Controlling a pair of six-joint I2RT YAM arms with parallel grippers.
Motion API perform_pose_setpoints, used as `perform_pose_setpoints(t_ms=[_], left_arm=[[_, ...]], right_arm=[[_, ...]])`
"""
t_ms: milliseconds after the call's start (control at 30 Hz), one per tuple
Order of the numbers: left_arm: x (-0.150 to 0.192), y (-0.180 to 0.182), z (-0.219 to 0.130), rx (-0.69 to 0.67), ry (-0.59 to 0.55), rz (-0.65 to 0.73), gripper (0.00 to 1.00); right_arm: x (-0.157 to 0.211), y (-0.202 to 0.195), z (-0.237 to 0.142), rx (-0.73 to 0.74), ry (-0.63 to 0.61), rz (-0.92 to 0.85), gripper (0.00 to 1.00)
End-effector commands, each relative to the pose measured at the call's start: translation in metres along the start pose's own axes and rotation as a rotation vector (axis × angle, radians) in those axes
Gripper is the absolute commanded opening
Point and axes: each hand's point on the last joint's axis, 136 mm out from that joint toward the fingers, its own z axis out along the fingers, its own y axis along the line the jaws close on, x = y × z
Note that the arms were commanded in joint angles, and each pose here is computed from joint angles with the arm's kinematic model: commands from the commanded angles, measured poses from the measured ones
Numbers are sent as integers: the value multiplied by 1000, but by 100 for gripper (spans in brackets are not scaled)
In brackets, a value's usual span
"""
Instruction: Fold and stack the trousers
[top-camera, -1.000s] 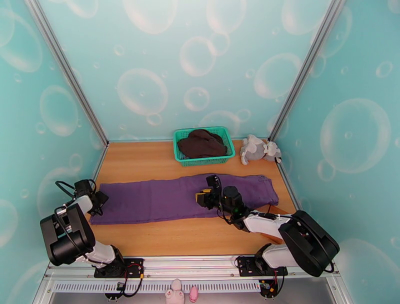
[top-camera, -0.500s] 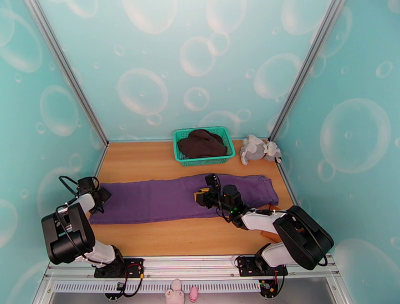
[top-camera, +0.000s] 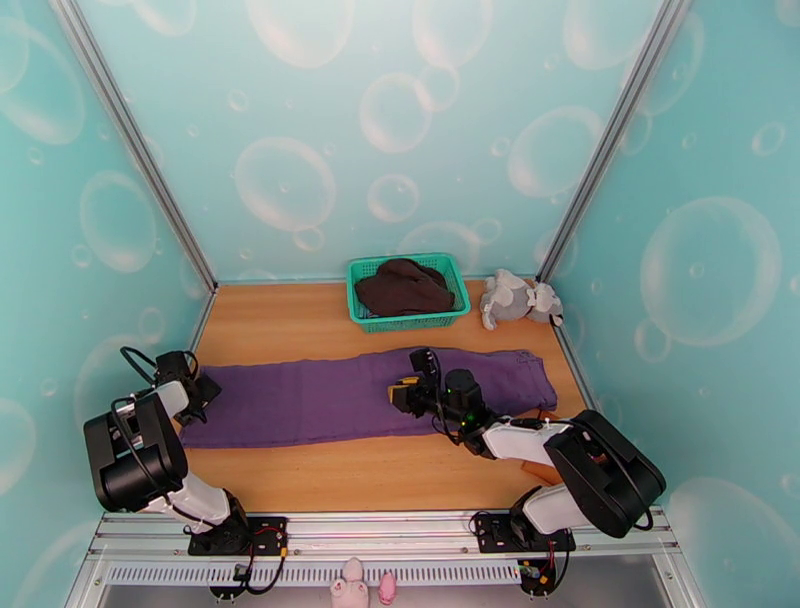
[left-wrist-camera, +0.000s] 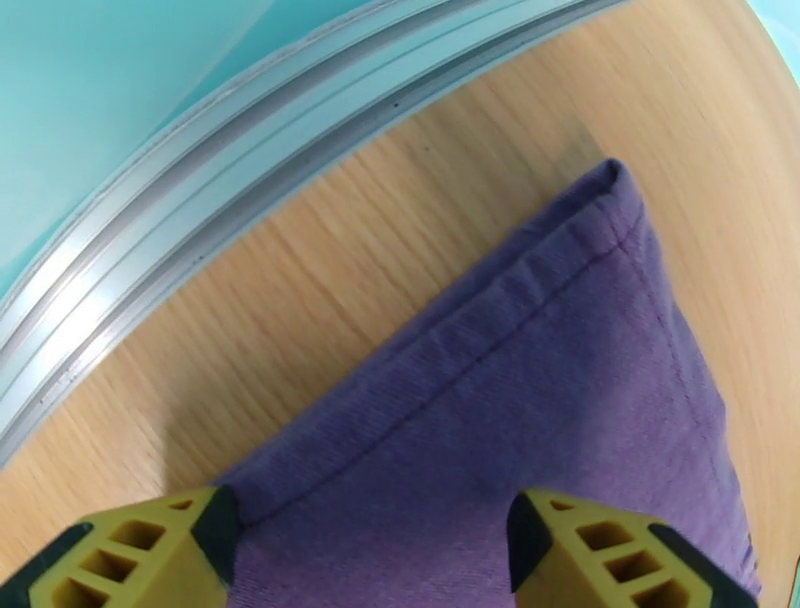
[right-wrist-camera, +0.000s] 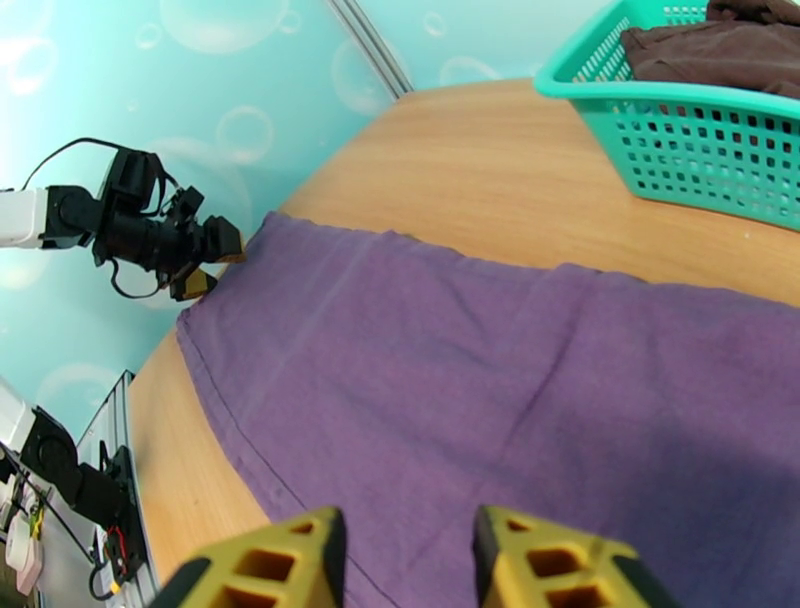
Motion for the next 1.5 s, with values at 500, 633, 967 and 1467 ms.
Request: perform_pose_setpoints(t_ms=[500, 633, 967, 1467], left_arm=[[-27, 1, -32, -24, -44, -13, 0], [-75, 5, -77, -61, -168, -28, 0], [-106, 42, -104, -179, -224, -48, 0], [-57, -39, -155, 34, -267, 73, 0]], right_arm=[[-23, 4, -9, -30, -78, -11, 41], [-22, 2, -8, -32, -75, 9, 56], [-22, -3, -10, -15, -84, 40, 99], [-18, 0, -2, -63, -49, 62, 99]])
